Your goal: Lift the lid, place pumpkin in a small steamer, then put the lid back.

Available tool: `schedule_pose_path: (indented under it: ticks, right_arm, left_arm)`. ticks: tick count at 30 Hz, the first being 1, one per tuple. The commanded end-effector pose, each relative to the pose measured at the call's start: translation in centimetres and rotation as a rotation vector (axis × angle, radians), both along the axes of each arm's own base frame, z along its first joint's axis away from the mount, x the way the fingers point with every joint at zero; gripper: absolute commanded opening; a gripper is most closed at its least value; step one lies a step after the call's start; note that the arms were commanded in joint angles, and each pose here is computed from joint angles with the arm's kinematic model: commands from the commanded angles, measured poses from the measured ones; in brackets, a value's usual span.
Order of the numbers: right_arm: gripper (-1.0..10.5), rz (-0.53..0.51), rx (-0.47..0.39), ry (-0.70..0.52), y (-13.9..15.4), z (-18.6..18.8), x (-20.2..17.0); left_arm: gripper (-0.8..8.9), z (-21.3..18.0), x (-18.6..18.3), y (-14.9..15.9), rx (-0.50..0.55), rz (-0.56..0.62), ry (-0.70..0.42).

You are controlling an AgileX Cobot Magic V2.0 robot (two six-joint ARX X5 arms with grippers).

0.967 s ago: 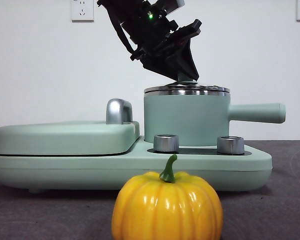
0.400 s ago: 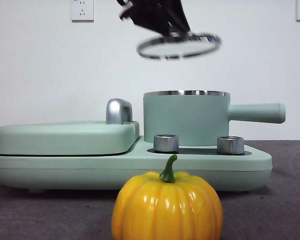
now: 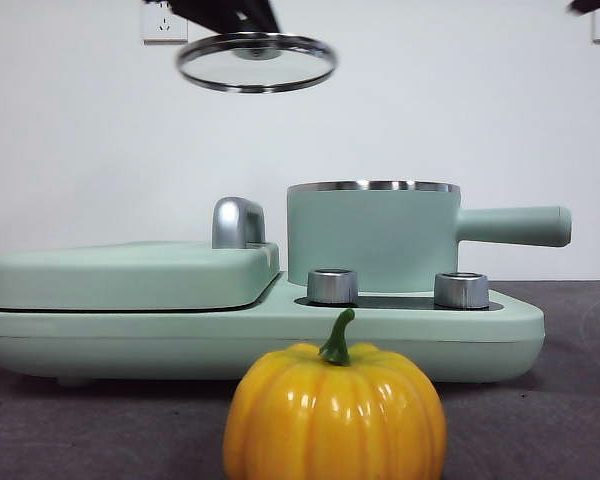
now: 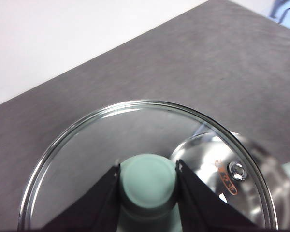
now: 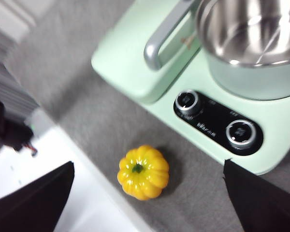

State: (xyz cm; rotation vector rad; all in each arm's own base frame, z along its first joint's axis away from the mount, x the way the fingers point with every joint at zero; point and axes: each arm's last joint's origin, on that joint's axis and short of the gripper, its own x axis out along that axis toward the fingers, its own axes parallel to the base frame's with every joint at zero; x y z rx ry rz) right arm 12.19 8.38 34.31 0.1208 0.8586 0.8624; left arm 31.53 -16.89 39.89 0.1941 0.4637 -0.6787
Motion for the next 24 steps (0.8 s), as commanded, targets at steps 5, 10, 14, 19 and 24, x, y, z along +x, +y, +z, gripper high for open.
schedule_pose_path:
  ticks: [5,10,14,19,24]
  right_arm:
    - [4.9,0.096,-0.182,0.062,6.0,-1.6,1.0]
    - [4.9,0.155,-0.299,0.134,9.8,-4.1,1.4]
    - [4.9,0.186,-0.383,0.176,12.1,-6.1,1.7]
    - [5.0,0.213,-0.450,0.219,14.1,-8.4,2.2]
    - [5.8,0.218,-0.472,0.220,15.7,-10.1,2.7]
  left_arm:
    - [0.14,1.7,0.4,2.8,-0.014,0.074,-0.036]
    - [0.14,1.5,1.0,4.5,0.000,0.120,-0.022]
    - [0.14,1.5,1.4,5.5,0.000,0.151,-0.022]
    - [0.14,1.5,1.6,6.2,-0.001,0.171,-0.024]
    - [0.14,1.5,1.7,6.4,-0.002,0.176,-0.026]
